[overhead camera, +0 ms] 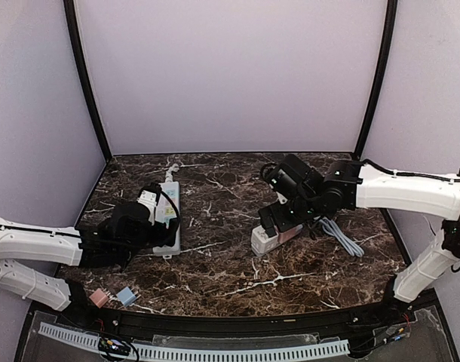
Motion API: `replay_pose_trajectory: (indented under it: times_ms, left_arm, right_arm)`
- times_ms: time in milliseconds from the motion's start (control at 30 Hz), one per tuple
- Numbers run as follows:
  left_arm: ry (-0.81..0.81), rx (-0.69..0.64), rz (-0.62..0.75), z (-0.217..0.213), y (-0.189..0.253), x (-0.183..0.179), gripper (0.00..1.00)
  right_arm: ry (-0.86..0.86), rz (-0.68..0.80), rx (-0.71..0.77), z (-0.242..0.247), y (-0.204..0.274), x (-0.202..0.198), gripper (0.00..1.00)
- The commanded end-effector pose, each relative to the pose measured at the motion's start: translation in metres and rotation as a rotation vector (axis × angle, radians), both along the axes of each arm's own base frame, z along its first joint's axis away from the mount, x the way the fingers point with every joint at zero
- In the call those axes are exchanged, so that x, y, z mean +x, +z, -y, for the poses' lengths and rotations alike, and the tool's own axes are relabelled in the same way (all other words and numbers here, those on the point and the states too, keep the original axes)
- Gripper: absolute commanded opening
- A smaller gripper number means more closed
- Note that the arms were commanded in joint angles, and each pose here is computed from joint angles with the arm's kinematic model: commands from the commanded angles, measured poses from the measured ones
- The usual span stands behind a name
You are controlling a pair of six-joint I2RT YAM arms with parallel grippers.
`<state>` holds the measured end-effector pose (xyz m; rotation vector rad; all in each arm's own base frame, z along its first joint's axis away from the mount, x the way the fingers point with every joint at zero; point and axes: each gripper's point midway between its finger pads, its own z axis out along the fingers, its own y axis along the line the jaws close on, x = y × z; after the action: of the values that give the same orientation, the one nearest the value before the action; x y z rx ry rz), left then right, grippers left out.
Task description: Insert the plug
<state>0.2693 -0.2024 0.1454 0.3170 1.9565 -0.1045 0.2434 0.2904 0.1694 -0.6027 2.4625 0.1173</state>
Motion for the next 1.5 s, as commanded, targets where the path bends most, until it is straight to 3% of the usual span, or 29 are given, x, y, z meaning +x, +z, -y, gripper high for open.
replay_pose_trajectory:
  times_ms: [0, 300, 500, 933, 1233, 1467]
  left_arm:
    - [0.078, 0.027, -0.108, -0.016, -0.018, 0.014, 0.99]
    - [0.058, -0.04, -0.367, -0.017, -0.063, 0.048, 0.99]
    - [0.069, -0.059, -0.454, -0.01, -0.084, 0.066, 0.99]
    - [0.16, 0.017, -0.538, -0.021, -0.115, 0.078, 0.98]
    - [0.284, 0.082, -0.504, -0.046, -0.116, 0.081, 0.99]
    - [0.268, 0.076, -0.522, -0.041, -0.126, 0.083, 0.99]
  right_arm:
    - [0.013, 0.051, 0.076, 0.0, 0.011, -0.004, 0.99]
    - [0.018, 0.067, 0.117, 0.021, 0.011, -0.02, 0.99]
    - [0.022, 0.084, 0.133, 0.029, 0.014, -0.024, 0.99]
    - [0.035, 0.117, 0.143, 0.038, 0.023, -0.027, 0.99]
    - [0.045, 0.121, 0.143, 0.042, 0.02, -0.03, 0.99]
    - [0.046, 0.123, 0.151, 0.043, 0.02, -0.031, 0.99]
